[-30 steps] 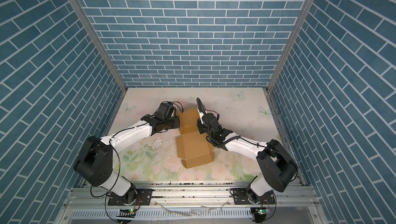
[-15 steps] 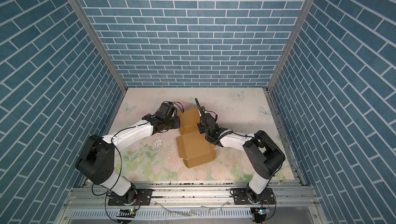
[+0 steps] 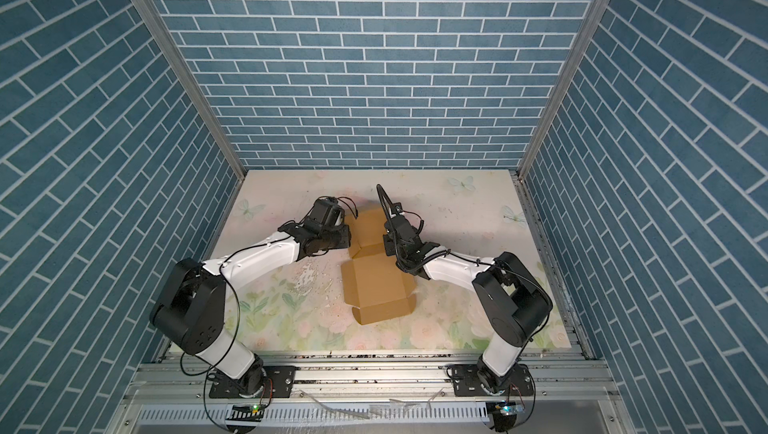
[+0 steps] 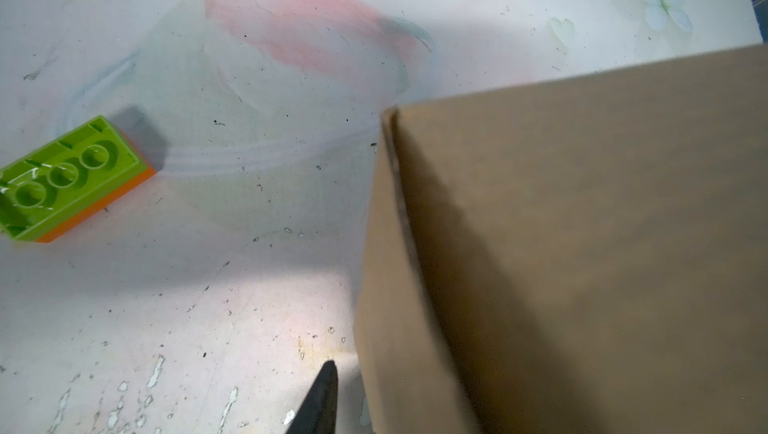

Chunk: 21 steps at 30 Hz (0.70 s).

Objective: Fold the paper box

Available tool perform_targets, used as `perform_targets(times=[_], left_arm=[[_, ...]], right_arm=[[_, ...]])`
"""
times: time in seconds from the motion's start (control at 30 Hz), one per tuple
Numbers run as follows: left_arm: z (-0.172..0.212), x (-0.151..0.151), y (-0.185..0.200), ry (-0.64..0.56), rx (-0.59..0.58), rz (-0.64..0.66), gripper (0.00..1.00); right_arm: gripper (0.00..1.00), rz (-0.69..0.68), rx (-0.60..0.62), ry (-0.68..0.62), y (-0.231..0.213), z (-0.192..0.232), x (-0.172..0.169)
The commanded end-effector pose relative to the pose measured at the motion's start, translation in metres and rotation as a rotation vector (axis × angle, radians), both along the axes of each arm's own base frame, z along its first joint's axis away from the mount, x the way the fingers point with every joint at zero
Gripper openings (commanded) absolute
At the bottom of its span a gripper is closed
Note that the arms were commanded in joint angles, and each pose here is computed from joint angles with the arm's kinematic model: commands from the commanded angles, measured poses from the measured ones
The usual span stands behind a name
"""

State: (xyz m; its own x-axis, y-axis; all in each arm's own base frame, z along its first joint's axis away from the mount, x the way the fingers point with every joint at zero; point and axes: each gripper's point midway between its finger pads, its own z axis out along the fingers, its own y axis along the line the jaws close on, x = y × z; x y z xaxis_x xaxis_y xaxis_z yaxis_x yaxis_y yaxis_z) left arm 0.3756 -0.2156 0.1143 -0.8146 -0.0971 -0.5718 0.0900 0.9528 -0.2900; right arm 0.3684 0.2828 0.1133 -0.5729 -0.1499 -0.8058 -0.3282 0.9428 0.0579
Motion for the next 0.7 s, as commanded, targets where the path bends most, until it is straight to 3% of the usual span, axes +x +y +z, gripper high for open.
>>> perform_targets(times=[0.0,0.5,0.67], left_arm=[[0.007,0.003,0.0,-0.044,-0.014,0.003,0.36],[0.012,0.004,0.0,-0.125,-0.04,-0.008,0.38],[0.011,0.008,0.001,-0.15,-0.027,-0.008,0.32]], right_arm=[[0.0,-0.042,0.089,0.054,0.005,0.009,0.0],[0.0,-0.024,0.163,0.121,0.011,0.013,-0.013],[0.0,-0.021,0.189,0.148,0.012,0.011,-0.018]])
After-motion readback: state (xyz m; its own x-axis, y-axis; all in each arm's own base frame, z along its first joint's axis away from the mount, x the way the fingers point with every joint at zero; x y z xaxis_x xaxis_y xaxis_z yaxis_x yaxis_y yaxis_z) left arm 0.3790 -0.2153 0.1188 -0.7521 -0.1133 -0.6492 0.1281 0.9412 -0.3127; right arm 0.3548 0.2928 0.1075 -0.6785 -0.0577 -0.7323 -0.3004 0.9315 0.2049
